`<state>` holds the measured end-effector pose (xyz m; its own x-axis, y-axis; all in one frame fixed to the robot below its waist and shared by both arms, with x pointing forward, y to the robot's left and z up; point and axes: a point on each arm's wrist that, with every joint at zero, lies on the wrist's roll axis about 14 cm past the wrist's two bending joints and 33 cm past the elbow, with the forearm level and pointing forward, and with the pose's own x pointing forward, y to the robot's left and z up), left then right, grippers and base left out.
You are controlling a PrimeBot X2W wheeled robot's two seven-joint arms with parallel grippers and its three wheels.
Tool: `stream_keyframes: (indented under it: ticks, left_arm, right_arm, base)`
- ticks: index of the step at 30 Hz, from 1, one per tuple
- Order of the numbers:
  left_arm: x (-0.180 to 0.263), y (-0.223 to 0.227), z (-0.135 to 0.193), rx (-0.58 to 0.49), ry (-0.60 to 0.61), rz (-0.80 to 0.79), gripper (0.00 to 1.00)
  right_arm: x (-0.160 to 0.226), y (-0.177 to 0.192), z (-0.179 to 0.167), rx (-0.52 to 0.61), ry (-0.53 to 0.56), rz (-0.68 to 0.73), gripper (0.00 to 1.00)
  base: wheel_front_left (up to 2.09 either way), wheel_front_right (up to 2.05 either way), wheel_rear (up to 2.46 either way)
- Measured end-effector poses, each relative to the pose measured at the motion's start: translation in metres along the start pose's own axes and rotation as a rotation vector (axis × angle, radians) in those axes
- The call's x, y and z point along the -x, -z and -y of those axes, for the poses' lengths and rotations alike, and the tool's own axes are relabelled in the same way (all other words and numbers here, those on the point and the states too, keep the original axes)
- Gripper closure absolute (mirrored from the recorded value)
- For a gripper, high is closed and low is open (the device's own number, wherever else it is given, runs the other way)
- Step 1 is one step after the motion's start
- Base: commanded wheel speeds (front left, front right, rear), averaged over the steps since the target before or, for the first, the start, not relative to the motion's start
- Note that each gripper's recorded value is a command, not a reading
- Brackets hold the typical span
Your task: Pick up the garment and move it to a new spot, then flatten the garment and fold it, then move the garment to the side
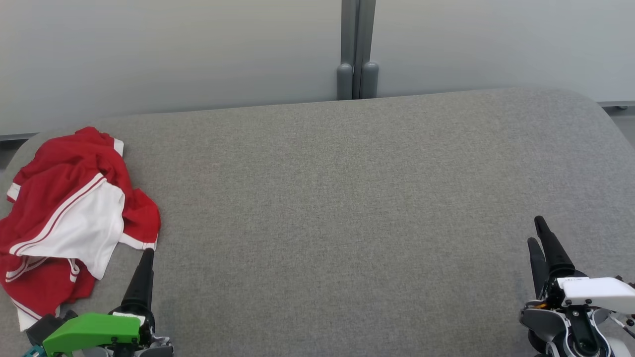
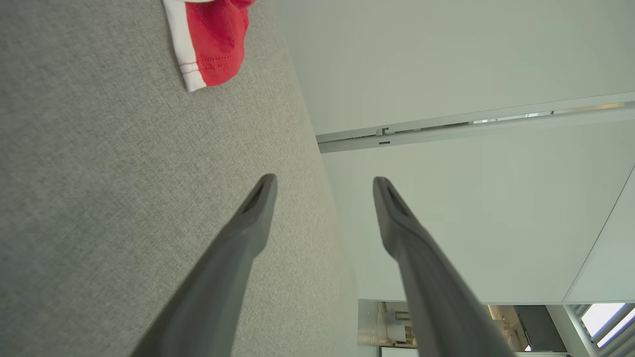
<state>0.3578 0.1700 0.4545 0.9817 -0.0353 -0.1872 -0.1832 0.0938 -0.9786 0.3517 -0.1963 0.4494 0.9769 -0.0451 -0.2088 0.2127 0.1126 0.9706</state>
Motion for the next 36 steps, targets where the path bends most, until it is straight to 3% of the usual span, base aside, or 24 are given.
stream_keyframes:
  ticks: [14, 22, 36]
  left_arm:
    - [-0.002, 0.002, 0.023, -0.231, 0.061, 0.016, 0.0]
    - [-0.003, 0.01, 0.036, -0.445, 0.093, 0.016, 0.0]
    - [-0.001, 0.025, 0.033, -0.714, 0.09, 0.005, 0.0]
  right_arm:
    - [-0.002, 0.001, -0.023, 0.277, -0.054, 0.009, 0.0]
    - [-0.002, 0.008, -0.033, 0.484, -0.082, 0.006, 0.0]
    - [0.003, 0.021, -0.028, 0.745, -0.081, 0.004, 0.0]
  base:
    - [0.0, 0.0, 0.0]
    - [0.0, 0.0, 0.0]
    - [0.0, 0.0, 0.0]
